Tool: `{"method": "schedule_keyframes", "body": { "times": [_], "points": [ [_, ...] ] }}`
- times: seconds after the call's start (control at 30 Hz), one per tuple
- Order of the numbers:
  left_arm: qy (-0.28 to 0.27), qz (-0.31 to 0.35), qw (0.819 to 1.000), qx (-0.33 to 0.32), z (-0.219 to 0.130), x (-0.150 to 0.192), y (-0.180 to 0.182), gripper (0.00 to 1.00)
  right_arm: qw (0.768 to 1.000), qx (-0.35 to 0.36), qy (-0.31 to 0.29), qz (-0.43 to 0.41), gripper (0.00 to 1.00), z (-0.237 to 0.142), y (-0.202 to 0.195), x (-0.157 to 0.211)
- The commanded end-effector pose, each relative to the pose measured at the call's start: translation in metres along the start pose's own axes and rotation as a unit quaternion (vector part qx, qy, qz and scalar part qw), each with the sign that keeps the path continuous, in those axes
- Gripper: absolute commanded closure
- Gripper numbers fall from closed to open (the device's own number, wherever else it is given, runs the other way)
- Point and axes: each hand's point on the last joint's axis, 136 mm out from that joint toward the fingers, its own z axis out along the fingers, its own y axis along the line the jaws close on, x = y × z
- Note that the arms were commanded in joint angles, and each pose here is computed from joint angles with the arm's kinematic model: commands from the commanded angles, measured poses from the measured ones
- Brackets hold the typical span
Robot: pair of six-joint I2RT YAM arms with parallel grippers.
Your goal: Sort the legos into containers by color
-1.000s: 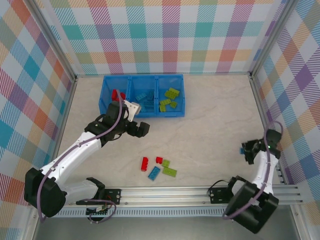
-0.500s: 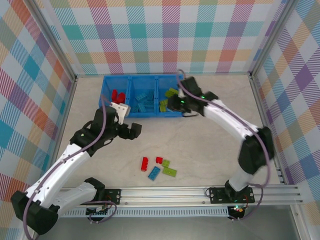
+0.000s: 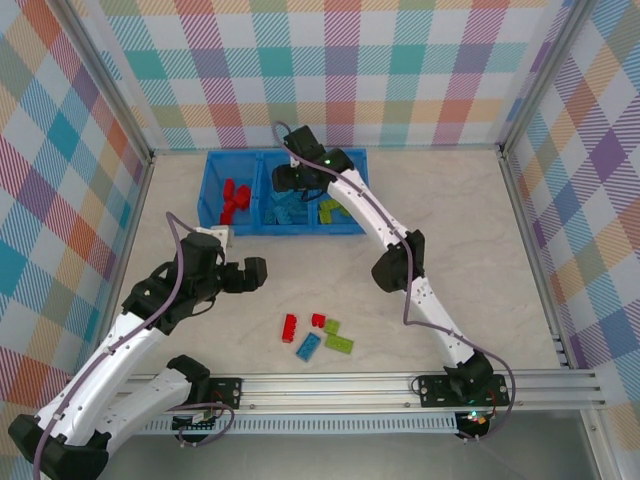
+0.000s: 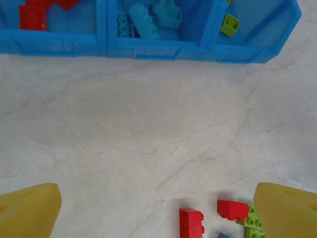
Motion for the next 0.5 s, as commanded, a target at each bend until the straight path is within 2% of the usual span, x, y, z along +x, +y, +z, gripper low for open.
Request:
{"method": "schedule_keyframes", "body": {
  "times": [0.0,0.17,0.27,0.37,0.47],
  "points": [
    [0.036,-0.024,0.999,0.015,0.002,0.02,-0.003,0.01,0.999,0.032,0.038,-0.023,0.35,-0.034,-0.012,0.012],
    [0.088,-0.046,0.994,0.046,0.015,0.049,-0.016,0.07,0.992,0.047,0.061,-0.104,0.33,-0.07,-0.02,0.02],
    [0.121,-0.031,0.991,0.047,0.027,0.072,-0.028,0.09,0.979,0.036,0.105,-0.173,0.28,-0.095,-0.02,0.037],
    [0.139,-0.015,0.989,0.036,0.04,0.092,-0.036,0.09,0.97,0.042,0.134,-0.198,0.18,-0.118,-0.026,0.045],
    [0.15,0.014,0.988,0.028,0.05,0.111,-0.044,0.13,0.96,0.083,0.151,-0.219,0.16,-0.142,-0.042,0.048]
  ]
}}
